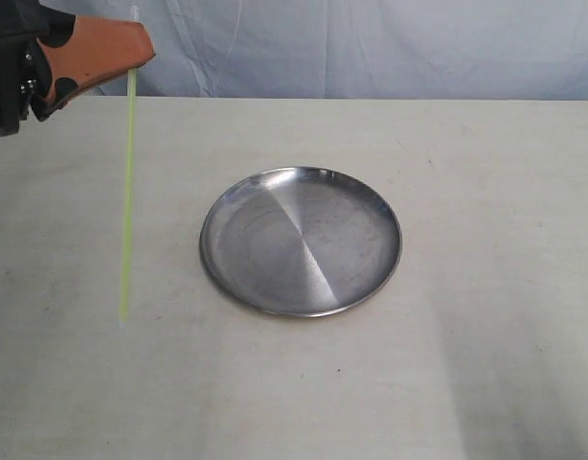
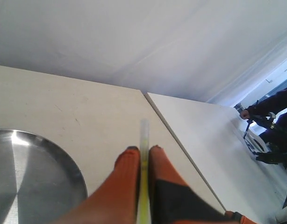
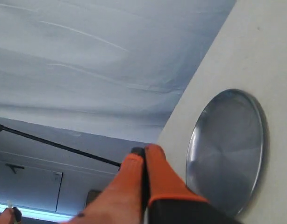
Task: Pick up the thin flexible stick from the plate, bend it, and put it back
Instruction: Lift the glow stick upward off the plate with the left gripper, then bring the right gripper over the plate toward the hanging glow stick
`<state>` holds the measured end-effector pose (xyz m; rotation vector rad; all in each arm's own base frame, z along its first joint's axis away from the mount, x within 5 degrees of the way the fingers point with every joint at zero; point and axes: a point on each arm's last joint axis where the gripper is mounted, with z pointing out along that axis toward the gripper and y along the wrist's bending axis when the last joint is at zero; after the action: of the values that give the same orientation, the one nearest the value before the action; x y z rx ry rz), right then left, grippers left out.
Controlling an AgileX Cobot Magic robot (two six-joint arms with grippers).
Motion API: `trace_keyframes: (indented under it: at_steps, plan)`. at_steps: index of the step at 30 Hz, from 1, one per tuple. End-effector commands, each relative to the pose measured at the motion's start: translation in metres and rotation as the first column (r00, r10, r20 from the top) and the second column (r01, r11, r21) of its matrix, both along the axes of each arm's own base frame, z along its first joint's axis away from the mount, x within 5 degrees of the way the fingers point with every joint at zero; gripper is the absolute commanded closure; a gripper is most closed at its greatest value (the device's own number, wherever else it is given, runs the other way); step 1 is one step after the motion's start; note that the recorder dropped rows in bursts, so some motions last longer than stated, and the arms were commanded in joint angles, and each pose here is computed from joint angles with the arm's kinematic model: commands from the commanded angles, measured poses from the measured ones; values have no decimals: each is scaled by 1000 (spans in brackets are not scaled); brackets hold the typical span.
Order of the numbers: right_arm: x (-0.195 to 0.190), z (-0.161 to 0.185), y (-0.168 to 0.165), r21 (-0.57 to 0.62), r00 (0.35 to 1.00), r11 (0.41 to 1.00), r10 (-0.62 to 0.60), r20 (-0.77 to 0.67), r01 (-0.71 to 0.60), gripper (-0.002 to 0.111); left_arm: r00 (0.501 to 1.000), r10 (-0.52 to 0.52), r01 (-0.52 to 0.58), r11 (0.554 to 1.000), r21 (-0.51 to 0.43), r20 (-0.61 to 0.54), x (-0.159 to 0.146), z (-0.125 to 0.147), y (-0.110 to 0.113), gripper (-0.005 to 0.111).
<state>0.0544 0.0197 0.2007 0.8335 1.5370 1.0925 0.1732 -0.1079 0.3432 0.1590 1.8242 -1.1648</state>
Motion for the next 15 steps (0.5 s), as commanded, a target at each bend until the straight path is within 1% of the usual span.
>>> trace_keyframes:
  at_steps: [1, 3, 5, 8, 10, 11, 12, 15]
  plan:
    - [-1, 1, 3, 13, 1000, 999, 30, -4, -30, 108, 1000, -8, 8, 1000, -8, -1, -2, -1, -1, 107]
    - [-2, 5, 4, -81, 998, 996, 51, 30, -48, 107, 1000, -8, 8, 1000, -8, -1, -2, -1, -1, 107]
    - [-4, 14, 5, -143, 995, 988, 71, 76, -59, 103, 1000, -8, 8, 1000, -7, -3, -2, -1, -1, 107]
    - [-8, 33, 11, -257, 975, 961, 146, 166, -100, 87, 1000, -13, 13, 1000, -6, -10, 0, -3, -1, 107]
    - [-8, 43, 18, -314, 955, 934, 237, 180, -173, 73, 1000, -19, 19, 1000, -10, -16, 0, -4, -2, 107]
    - [-8, 46, 21, -326, 945, 923, 274, 180, -206, 70, 1000, -24, 24, 1000, -12, -19, 0, -4, -3, 107]
    - [-6, 50, 24, -330, 936, 913, 307, 170, -240, 68, 999, -29, 29, 1000, -13, -19, 0, -4, -3, 107]
    - [5, 57, 31, -369, 911, 871, 393, 124, -325, 69, 998, -51, 50, 998, -35, -24, -2, -3, -4, 107]
